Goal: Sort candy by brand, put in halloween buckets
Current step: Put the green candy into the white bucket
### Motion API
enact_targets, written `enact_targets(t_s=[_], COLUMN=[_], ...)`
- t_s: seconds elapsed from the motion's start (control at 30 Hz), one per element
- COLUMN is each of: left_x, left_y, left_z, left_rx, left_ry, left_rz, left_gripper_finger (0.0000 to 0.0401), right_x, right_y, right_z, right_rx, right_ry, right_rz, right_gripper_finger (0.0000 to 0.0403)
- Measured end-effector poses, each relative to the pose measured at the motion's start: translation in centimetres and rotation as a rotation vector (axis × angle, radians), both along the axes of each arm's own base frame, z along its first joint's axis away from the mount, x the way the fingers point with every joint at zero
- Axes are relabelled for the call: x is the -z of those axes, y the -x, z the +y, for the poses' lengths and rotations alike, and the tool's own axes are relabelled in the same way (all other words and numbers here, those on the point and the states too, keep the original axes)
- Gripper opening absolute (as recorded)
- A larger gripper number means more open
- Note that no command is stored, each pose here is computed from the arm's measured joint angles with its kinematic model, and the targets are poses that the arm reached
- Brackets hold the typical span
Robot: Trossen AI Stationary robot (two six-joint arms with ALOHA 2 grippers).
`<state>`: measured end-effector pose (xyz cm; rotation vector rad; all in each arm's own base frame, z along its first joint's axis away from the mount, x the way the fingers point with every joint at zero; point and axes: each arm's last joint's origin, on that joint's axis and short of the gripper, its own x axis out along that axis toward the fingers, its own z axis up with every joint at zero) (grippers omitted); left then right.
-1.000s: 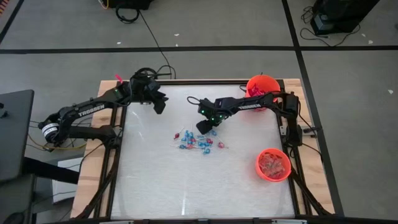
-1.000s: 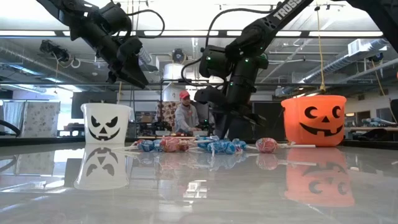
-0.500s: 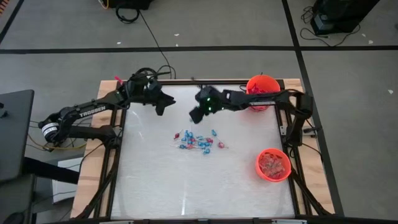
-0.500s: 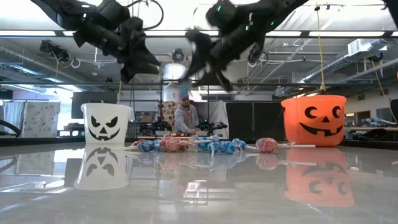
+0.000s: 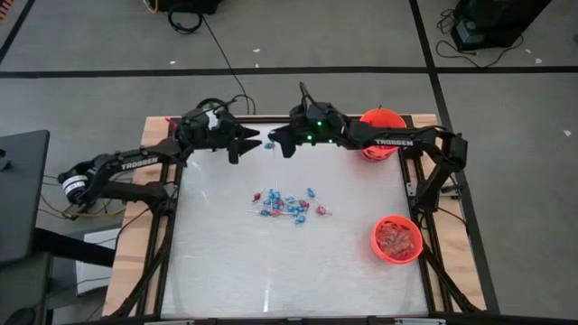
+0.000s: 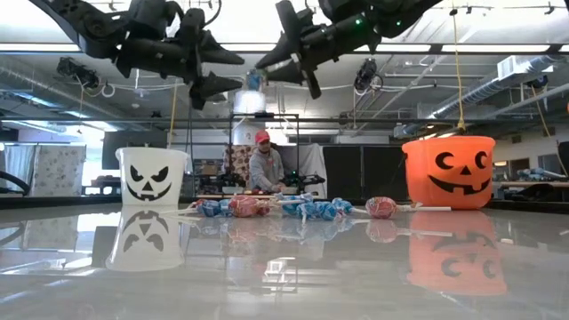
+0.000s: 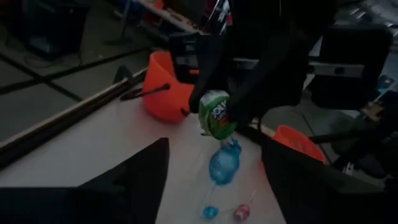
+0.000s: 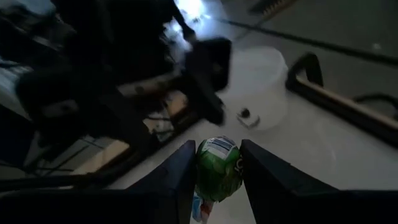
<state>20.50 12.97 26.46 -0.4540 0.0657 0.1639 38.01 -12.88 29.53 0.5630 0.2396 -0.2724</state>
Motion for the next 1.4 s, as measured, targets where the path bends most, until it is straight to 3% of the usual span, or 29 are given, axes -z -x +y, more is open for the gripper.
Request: enact_targets(t_s=[0.17,0.37,0.57,0.83,1.0,1.13,1.4], left_x=[1.1,1.4,1.8,1.8,1.7,1.3,0.7], left_y=[-1.2,-2.7,-3.3,-3.3,-3.3,-2.2,3.0], left_z=[0.0,-0.1,0.1,0.1,0.2,1.4,5.3], left_rx=[0.029,0.078,0.095,0.099,0.099,0.037,-0.262], left_ry=[0.028,0.048,0.064,0.063,0.058,0.083,0.168], left_rz=[0.019,-0.059,-0.082,-0.084,-0.097,-0.104,-0.049], left_gripper_finger=[0.029,0.0271,0.0188,0.0031,0.0013,0.0009,0.0005], right_x=[-0.6,-0.6,-0.6,-0.6,-0.6,-0.7,-0.5], right_y=[-0.2,-0.2,-0.2,-0.2,-0.2,-0.1,0.0], right_z=[0.1,0.1,0.1,0.1,0.1,-0.3,-0.4], right_rx=[-0.051,-0.065,-0.074,-0.079,-0.078,-0.054,-0.052], right_ry=[0.035,0.058,0.056,0.056,0.056,0.033,-0.022], right_rz=[-0.057,-0.057,-0.058,-0.056,-0.06,-0.066,-0.06], right_gripper_finger=[0.013,0.013,0.013,0.013,0.013,0.0144,0.021])
